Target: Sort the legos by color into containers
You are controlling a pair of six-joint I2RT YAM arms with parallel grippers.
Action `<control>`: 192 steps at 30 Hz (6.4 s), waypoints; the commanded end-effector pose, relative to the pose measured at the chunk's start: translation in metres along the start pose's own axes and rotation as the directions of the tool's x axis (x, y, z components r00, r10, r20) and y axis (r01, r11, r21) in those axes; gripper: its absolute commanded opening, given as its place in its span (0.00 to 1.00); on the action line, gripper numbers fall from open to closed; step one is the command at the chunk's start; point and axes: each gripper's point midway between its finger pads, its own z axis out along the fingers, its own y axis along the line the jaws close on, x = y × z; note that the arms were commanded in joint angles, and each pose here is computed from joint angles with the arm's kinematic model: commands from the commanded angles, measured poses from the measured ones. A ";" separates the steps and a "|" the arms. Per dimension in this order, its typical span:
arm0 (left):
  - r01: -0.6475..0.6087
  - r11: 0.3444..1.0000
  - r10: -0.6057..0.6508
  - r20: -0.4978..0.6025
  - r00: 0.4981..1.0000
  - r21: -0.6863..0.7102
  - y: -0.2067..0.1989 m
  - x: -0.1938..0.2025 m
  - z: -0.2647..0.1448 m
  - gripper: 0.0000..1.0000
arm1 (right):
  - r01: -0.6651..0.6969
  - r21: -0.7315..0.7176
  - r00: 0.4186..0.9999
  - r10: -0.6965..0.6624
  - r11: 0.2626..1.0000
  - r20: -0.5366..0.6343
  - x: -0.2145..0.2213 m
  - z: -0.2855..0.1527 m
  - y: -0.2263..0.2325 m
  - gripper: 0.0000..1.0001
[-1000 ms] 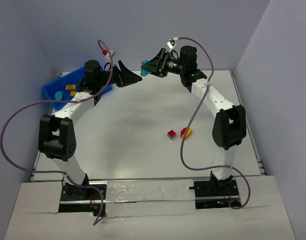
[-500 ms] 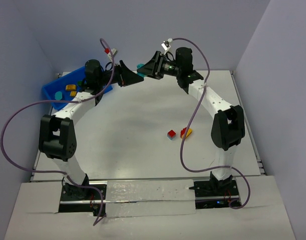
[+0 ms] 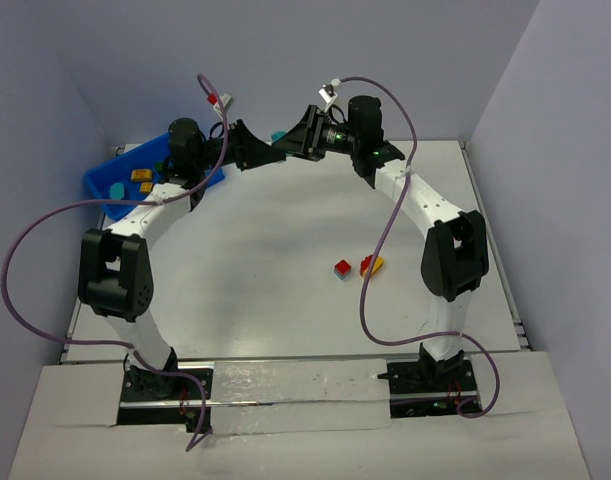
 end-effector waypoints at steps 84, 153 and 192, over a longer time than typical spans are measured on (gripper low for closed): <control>-0.183 0.678 0.403 0.151 0.903 -0.712 0.100 -0.141 -0.233 0.00 | 0.367 -0.040 0.927 -0.369 0.930 -0.073 -0.005 -0.044 0.004 0.00; -0.462 0.725 0.534 -0.007 0.845 -0.512 0.057 -0.107 -0.175 0.75 | 0.099 -0.079 0.988 -0.089 0.992 0.123 -0.043 -0.011 0.021 0.00; -0.540 0.771 0.605 0.124 0.787 -0.338 -0.008 -0.083 0.007 0.70 | -0.029 -0.112 0.988 0.046 0.993 0.148 -0.041 0.007 0.055 0.00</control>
